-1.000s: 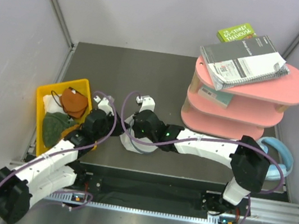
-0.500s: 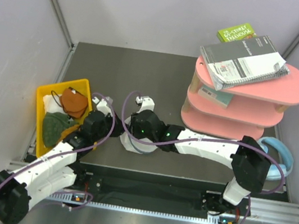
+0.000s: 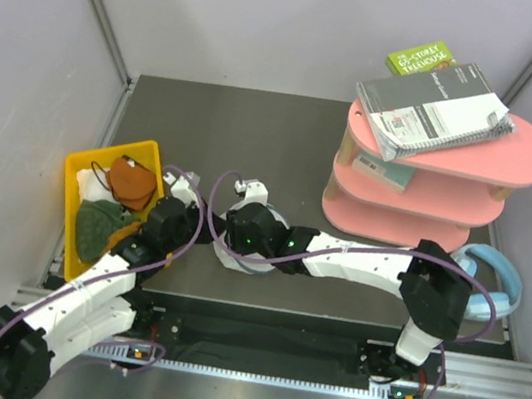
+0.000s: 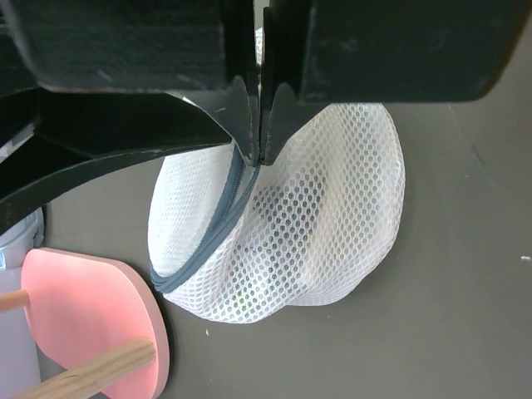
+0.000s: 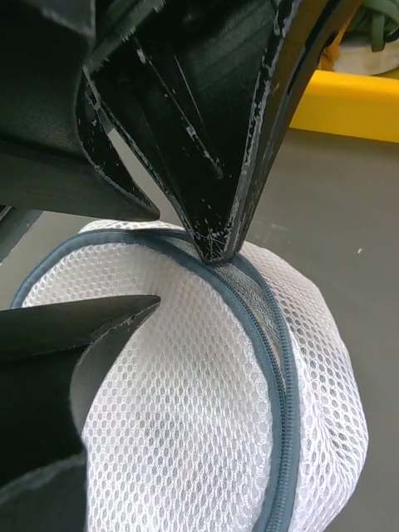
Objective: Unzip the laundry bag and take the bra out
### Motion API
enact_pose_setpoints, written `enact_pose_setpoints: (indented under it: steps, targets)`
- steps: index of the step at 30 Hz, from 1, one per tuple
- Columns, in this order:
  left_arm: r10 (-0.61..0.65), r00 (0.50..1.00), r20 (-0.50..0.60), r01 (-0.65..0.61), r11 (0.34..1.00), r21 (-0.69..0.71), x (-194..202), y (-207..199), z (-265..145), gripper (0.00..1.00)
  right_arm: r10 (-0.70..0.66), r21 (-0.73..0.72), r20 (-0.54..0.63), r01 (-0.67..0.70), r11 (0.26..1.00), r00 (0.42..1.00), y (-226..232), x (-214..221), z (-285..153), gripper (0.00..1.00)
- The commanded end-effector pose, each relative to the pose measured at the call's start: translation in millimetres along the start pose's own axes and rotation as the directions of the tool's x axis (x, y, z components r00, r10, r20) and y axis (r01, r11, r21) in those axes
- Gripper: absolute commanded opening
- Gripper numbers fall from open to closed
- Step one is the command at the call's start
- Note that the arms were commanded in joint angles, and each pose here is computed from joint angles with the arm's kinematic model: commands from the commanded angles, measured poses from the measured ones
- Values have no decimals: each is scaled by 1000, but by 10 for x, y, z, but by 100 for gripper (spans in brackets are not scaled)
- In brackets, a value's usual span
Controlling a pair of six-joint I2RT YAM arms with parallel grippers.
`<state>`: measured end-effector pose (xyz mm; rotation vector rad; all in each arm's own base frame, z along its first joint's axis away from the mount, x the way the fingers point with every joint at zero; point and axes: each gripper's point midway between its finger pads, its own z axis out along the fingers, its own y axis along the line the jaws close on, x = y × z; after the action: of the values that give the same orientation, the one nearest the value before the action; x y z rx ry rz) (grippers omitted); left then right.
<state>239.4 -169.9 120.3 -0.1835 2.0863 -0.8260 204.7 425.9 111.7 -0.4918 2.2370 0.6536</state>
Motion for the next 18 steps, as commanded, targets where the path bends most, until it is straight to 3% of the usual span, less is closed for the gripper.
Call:
enact_pose_setpoints:
  steps: [1,6,11,18]
  targets:
    - [8,999,50,-10,999,32,-136,-93,-15,0,3,21,36,-4,1000,999,57,-129,33,40]
    - [7,999,53,-9,1000,23,-135,-71,-26,0,-1,52,55,-1,999,998,-2,-169,20,18]
    - [7,998,55,-7,1000,3,-126,-24,-18,0,3,61,85,-8,998,996,-27,-258,-72,1]
    - [-11,999,45,15,997,-76,-107,125,-24,0,22,38,127,-27,999,992,-34,-365,-258,0]
